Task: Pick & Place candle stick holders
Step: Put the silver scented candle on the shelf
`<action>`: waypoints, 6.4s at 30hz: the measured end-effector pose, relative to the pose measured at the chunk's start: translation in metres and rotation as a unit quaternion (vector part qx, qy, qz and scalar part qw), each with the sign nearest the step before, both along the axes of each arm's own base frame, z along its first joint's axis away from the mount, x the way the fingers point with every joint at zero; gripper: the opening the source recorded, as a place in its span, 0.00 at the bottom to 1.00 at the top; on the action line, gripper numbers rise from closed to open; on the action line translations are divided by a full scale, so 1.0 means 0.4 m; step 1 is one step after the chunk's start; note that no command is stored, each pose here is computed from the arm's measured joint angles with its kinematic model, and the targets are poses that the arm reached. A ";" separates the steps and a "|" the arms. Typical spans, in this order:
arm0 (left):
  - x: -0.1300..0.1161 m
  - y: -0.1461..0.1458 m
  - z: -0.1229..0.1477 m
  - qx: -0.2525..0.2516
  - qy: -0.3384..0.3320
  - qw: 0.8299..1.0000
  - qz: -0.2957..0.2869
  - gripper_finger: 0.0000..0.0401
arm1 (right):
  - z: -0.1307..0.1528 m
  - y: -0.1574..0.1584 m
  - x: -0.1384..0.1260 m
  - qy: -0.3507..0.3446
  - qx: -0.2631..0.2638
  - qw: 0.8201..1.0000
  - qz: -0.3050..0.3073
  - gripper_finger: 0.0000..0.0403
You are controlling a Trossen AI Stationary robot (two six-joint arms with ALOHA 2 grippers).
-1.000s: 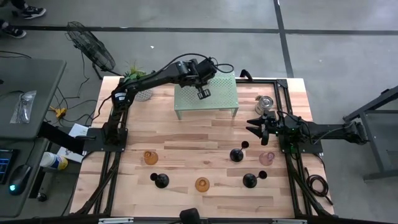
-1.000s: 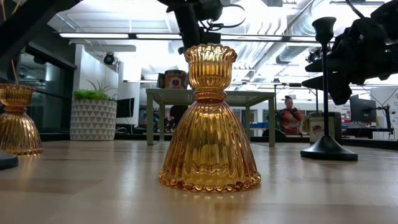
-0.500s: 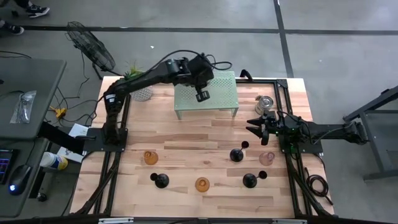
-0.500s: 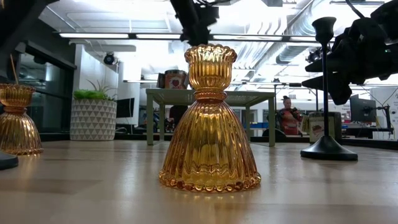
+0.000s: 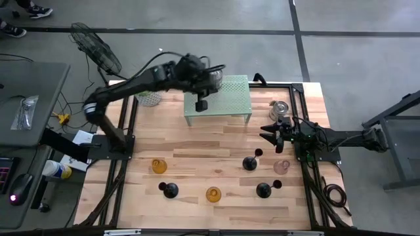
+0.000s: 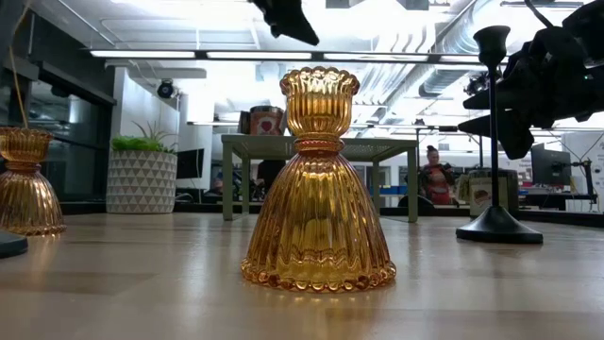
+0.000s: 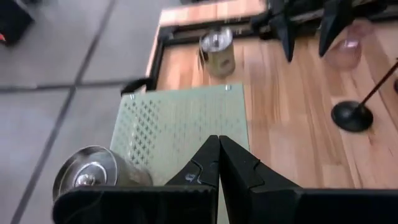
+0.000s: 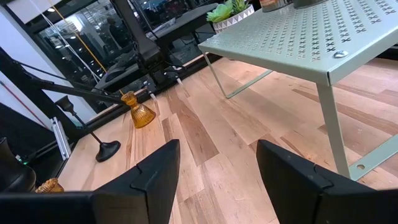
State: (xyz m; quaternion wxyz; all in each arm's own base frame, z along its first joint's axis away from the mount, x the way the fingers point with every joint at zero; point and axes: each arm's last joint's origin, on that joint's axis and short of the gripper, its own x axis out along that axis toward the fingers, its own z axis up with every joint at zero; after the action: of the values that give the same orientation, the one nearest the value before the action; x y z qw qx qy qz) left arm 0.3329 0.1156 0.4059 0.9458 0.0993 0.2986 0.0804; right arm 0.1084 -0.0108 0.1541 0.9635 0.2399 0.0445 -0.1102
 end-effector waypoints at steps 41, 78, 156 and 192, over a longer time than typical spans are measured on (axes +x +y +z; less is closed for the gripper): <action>-0.528 -0.150 -0.489 -0.107 -0.352 0.929 0.037 0.00 | 0.000 0.000 0.000 0.000 0.000 1.000 0.000 0.51; -0.614 -0.190 -0.576 -0.096 -0.343 0.932 0.064 0.00 | 0.000 0.000 0.000 0.000 0.000 1.000 0.000 0.51; -0.606 -0.203 -0.587 -0.084 -0.327 0.937 0.090 0.00 | 0.034 0.000 0.005 -0.004 -0.001 1.000 0.000 0.51; -0.606 -0.203 -0.587 -0.084 -0.327 0.937 0.091 0.00 | 0.314 -0.169 0.008 0.395 0.155 0.859 -0.286 0.51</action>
State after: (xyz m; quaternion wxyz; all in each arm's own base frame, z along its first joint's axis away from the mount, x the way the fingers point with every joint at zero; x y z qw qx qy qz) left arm 0.0905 0.0343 0.1711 0.9849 -0.0400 -0.0133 0.1682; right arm 0.1117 -0.0784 0.2795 0.7414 0.3248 0.3669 -0.4584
